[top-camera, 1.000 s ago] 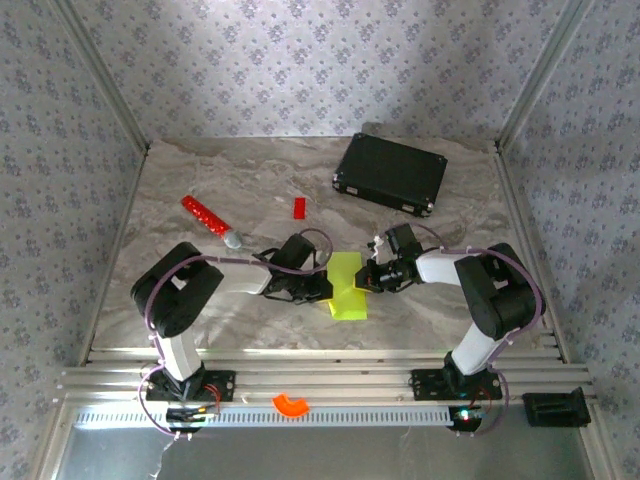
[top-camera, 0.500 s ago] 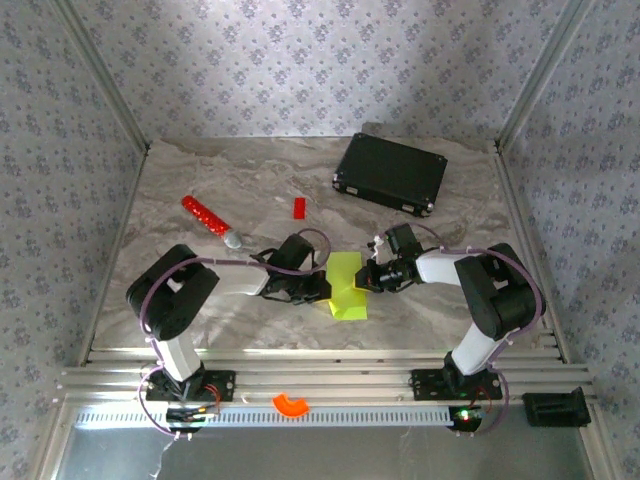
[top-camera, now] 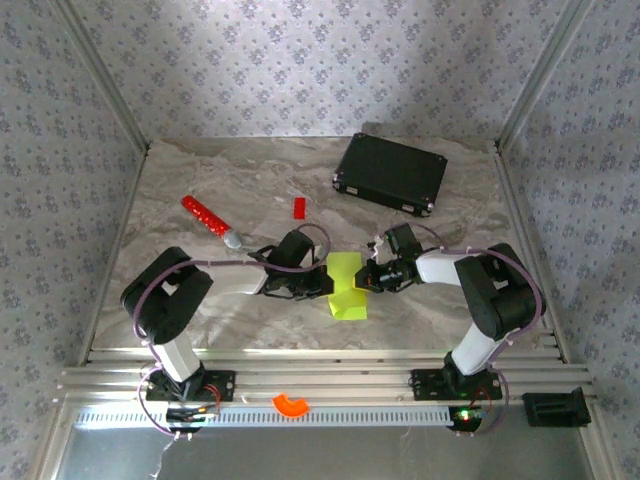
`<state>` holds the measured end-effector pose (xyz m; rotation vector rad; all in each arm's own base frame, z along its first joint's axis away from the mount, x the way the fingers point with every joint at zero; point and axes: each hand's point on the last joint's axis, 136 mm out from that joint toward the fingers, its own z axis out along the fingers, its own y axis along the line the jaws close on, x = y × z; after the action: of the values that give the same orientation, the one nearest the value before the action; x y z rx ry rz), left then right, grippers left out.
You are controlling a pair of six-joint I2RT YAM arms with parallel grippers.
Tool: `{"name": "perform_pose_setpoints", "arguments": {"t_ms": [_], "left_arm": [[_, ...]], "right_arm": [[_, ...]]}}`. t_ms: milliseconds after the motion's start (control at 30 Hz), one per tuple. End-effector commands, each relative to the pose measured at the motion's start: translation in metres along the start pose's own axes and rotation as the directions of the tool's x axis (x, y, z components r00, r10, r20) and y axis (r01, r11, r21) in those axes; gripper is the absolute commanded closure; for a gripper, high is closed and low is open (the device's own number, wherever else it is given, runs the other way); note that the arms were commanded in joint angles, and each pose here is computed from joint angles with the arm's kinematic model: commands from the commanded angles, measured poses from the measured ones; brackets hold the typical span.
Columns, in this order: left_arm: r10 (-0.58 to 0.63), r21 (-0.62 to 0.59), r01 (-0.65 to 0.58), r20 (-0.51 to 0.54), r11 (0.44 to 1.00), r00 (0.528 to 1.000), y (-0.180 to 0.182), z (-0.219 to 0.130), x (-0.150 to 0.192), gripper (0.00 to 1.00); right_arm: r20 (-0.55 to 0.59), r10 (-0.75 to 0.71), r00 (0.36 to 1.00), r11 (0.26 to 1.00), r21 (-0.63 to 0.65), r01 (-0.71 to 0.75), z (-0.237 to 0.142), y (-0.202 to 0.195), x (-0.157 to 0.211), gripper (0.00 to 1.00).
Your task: Fold a paper plane with a square sheet of paper (pick it up from the middle)
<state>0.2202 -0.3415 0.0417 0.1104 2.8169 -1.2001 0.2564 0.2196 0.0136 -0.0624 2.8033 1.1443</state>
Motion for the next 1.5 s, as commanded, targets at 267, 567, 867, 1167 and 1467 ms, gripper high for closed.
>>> {"name": "perform_pose_setpoints", "arguments": {"t_ms": [267, 567, 867, 1167, 1467], "left_arm": [[-0.035, 0.020, 0.037, -0.071, 0.999, 0.997, 0.015, 0.020, 0.018, 1.00], [-0.015, -0.157, 0.001, -0.087, 0.988, 0.996, 0.061, 0.006, 0.037, 1.00], [0.053, -0.009, -0.053, -0.019, 0.999, 0.998, -0.013, -0.009, 0.008, 1.00], [0.000, 0.024, 0.002, -0.067, 1.000, 0.998, -0.002, 0.015, 0.015, 1.00], [-0.018, -0.172, -0.004, -0.129, 0.985, 0.991, 0.062, 0.008, 0.051, 1.00]], "right_arm": [[-0.057, 0.130, 0.990, 0.949, 0.297, -0.108, 0.004, -0.071, 0.037, 1.00], [-0.055, 0.129, 0.990, 0.946, 0.305, -0.106, 0.004, -0.072, 0.037, 1.00], [-0.059, 0.126, 0.990, 0.947, 0.304, -0.102, 0.004, -0.071, 0.038, 1.00], [-0.059, 0.126, 0.990, 0.947, 0.306, -0.102, 0.004, -0.071, 0.037, 1.00], [-0.060, 0.127, 0.990, 0.947, 0.305, -0.103, 0.004, -0.071, 0.038, 1.00]]}}
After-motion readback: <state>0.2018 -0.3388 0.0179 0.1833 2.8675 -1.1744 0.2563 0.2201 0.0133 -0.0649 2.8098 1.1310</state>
